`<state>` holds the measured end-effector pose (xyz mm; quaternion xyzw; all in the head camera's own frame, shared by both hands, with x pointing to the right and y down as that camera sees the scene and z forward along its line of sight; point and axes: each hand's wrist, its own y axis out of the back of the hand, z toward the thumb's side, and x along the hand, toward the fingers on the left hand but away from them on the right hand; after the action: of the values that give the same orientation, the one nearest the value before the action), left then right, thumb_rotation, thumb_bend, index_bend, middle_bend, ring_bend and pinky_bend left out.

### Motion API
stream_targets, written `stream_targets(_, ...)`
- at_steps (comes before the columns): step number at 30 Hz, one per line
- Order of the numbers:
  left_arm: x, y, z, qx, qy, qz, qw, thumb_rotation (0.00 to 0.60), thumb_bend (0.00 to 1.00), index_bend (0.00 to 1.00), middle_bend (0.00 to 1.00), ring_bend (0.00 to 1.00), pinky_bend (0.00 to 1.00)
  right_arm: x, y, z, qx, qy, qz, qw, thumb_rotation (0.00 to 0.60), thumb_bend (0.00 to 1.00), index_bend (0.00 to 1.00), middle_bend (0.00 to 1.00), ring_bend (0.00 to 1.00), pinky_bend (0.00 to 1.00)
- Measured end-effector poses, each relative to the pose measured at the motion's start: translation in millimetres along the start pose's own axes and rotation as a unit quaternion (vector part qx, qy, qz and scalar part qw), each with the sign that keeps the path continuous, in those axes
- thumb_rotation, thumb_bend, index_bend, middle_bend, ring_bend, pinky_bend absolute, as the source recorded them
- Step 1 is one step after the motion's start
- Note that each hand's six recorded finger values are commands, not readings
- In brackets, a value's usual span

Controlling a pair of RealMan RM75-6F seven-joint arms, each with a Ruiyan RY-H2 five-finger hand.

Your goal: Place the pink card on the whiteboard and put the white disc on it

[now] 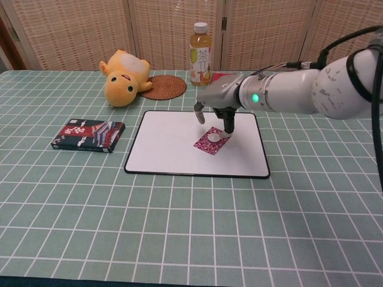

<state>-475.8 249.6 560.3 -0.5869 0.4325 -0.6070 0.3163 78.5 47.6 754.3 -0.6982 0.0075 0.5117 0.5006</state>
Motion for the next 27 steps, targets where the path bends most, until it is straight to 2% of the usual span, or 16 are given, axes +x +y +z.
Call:
stream_targets(5, 2.9, 3.6, -1.7, 0.000, 0.000, 0.005, 1.0000, 0.600, 0.32, 0.00, 0.00, 0.00, 0.00, 16.4, 8.7, -26.0, -0.016, -0.025, -0.026, 0.9992, 0.600, 0.26, 0.28, 0.91, 1.00, 1.00)
stream_targets(11, 8.6, 4.0, 0.6, 0.003, -0.007, 0.003, 1.0000, 0.600, 0.32, 0.00, 0.00, 0.00, 0.00, 57.4, 14.6, -72.6, -0.050, -0.079, -0.066, 0.9934, 0.600, 0.26, 0.29, 0.87, 0.99, 1.00)
stream_targets(14, 12.3, 6.6, 3.5, 0.003, -0.012, 0.007, 0.9999, 0.600, 0.32, 0.00, 0.00, 0.00, 0.00, 86.1, 11.5, -95.8, -0.063, -0.109, -0.082, 0.9886, 0.600, 0.26, 0.30, 0.78, 0.88, 1.00)
stream_targets(16, 14.5, 7.7, 5.9, 0.001, -0.016, 0.008, 0.9998, 0.600, 0.32, 0.00, 0.00, 0.00, 0.00, 108.4, 6.9, -110.7, -0.073, -0.132, -0.091, 0.9844, 0.600, 0.26, 0.30, 0.69, 0.76, 0.93)
stream_targets(20, 19.2, 7.9, 11.3, 0.002, -0.025, 0.008, 0.9997, 0.600, 0.32, 0.00, 0.00, 0.00, 0.00, 158.1, -4.9, -138.1, -0.091, -0.179, -0.105, 0.9739, 0.600, 0.26, 0.30, 0.57, 0.63, 0.80)
stream_targets(24, 24.4, 7.0, 19.2, 0.000, -0.036, 0.007, 0.9993, 0.600, 0.32, 0.00, 0.00, 0.00, 0.00, 218.7, -23.2, -164.1, -0.099, -0.232, -0.110, 0.9613, 0.600, 0.26, 0.30, 0.44, 0.43, 0.65)
stream_targets(27, 26.7, 6.1, 24.4, -0.001, -0.042, 0.007, 0.9991, 0.600, 0.32, 0.00, 0.00, 0.00, 0.00, 257.1, -34.3, -175.6, -0.093, -0.257, -0.111, 0.9555, 0.600, 0.26, 0.30, 0.39, 0.34, 0.57)
